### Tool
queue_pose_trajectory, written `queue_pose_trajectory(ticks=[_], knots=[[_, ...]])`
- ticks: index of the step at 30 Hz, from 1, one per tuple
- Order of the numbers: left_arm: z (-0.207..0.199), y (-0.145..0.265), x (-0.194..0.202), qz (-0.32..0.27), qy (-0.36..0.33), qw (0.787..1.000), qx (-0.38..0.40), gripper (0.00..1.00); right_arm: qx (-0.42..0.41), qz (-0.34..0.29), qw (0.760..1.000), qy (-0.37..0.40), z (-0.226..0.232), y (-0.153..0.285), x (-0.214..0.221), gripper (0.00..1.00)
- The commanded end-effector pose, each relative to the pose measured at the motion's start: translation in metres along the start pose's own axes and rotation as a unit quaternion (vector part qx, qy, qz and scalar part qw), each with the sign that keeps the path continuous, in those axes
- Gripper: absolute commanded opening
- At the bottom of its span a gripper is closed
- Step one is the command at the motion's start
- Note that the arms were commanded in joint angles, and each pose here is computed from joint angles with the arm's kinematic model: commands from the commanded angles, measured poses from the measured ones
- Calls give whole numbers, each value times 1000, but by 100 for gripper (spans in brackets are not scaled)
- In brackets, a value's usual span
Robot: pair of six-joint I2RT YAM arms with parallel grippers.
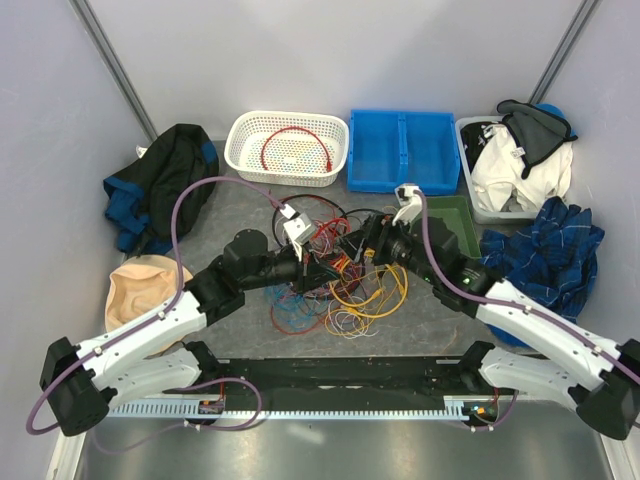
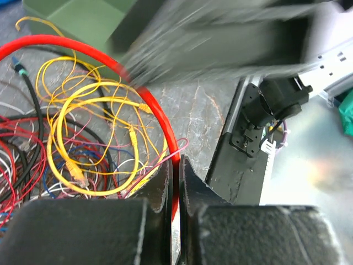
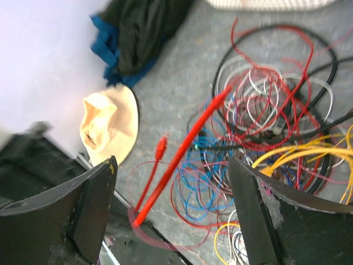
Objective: Untangle the cables
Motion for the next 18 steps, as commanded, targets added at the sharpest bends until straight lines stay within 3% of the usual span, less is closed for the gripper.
queue_pose_trajectory(ticks=[1,5,6,8,9,12,14,15,18], knots=[[-4,3,-12,-32,-54,998,5,2,-38,12,999,-21,14,-12,-6,88],[-5,1,-11,-28,-54,998,7,2,-61,5,998,-29,18,-16,-7,76],[-4,0,-9,-25,-52,998,6,2,-64,5,998,-29,19,-17,-8,60],[-3,0,-10,-24,-40,999,-4,2,-60,2,998,-26,19,-18,-9,43],[-3,1,-11,-19,-32,999,-15,6,-57,-5,998,-23,19,-18,-11,27],[2,4,-23,-18,-8,996,-87,46,-36,-30,999,-11,16,-12,-18,0],[12,11,-23,-12,12,985,-171,77,-24,-47,999,-3,16,-5,-26,0],[13,15,-27,-18,17,981,-191,99,-15,-54,998,1,15,-4,-28,0],[21,28,-33,-45,36,959,-279,100,4,-64,998,22,15,1,-36,0]])
Point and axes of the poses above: each gripper's point midway between its finger pads, its own y axis back along the fingers, its own z axis along the line the jaws close on, x = y × z, the point moved 9 cm from there along y, back along the fingers, and after that the axes turned 5 degrees about y, right-handed, at the moved point
